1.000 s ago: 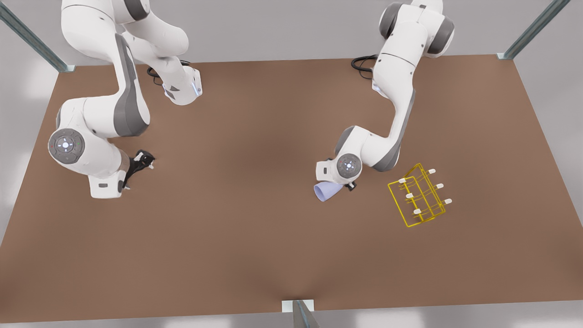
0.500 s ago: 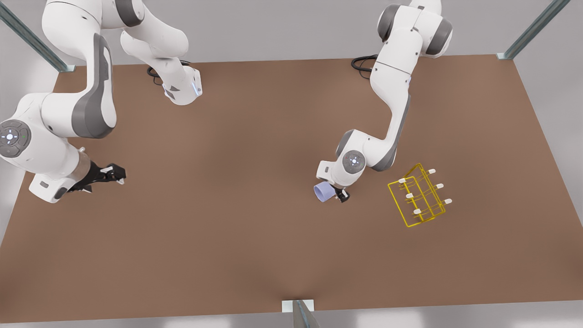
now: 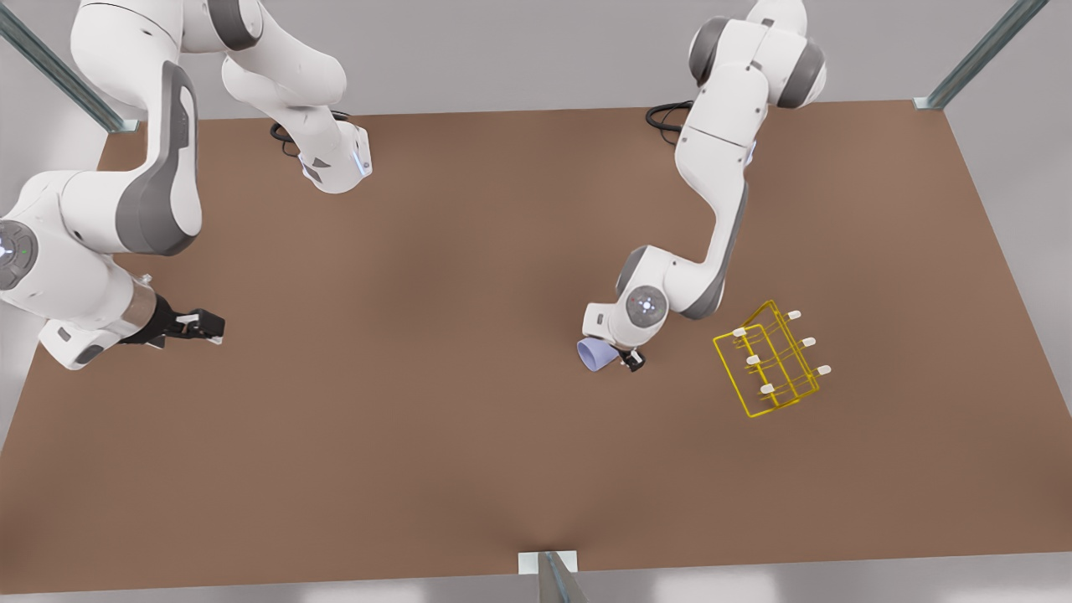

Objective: Place the cup on the cup holder

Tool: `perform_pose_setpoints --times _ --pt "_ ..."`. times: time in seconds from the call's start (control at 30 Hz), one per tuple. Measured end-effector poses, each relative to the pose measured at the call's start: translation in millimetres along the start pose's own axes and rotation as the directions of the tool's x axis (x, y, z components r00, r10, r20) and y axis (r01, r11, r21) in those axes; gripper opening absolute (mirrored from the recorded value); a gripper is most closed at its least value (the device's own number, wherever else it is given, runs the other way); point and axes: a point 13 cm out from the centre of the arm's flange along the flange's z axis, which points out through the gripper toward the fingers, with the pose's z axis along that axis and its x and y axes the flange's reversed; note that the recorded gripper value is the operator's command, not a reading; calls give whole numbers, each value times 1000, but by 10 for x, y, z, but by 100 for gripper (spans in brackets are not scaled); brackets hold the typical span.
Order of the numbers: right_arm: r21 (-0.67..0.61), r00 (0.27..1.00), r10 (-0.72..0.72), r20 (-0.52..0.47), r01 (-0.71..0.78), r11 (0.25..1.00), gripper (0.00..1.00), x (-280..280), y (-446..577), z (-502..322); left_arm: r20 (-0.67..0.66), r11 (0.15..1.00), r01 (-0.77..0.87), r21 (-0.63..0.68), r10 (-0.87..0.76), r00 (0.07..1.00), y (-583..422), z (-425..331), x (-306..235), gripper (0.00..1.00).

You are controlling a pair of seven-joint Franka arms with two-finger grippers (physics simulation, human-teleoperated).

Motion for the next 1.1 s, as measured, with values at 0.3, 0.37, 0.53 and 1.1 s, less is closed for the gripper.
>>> perform_pose_setpoints --times 0.3,0.37,0.53,1.1 --pt "-6 999 46 6 -46 999 100 -25 52 0 2 996 84 33 -84 996 -35 182 -51 100" --pt "-18 999 52 4 -52 998 100 -42 99 26 0 994 102 42 -102 995 -42 250 -46 100" --pt "-11 998 68 -11 -69 998 100 -19 97 70 5 988 141 58 -141 990 -60 384 -55 100" --pt "-10 997 72 -22 -72 997 100 -43 308 124 12 980 189 67 -190 982 -70 445 -76 81"
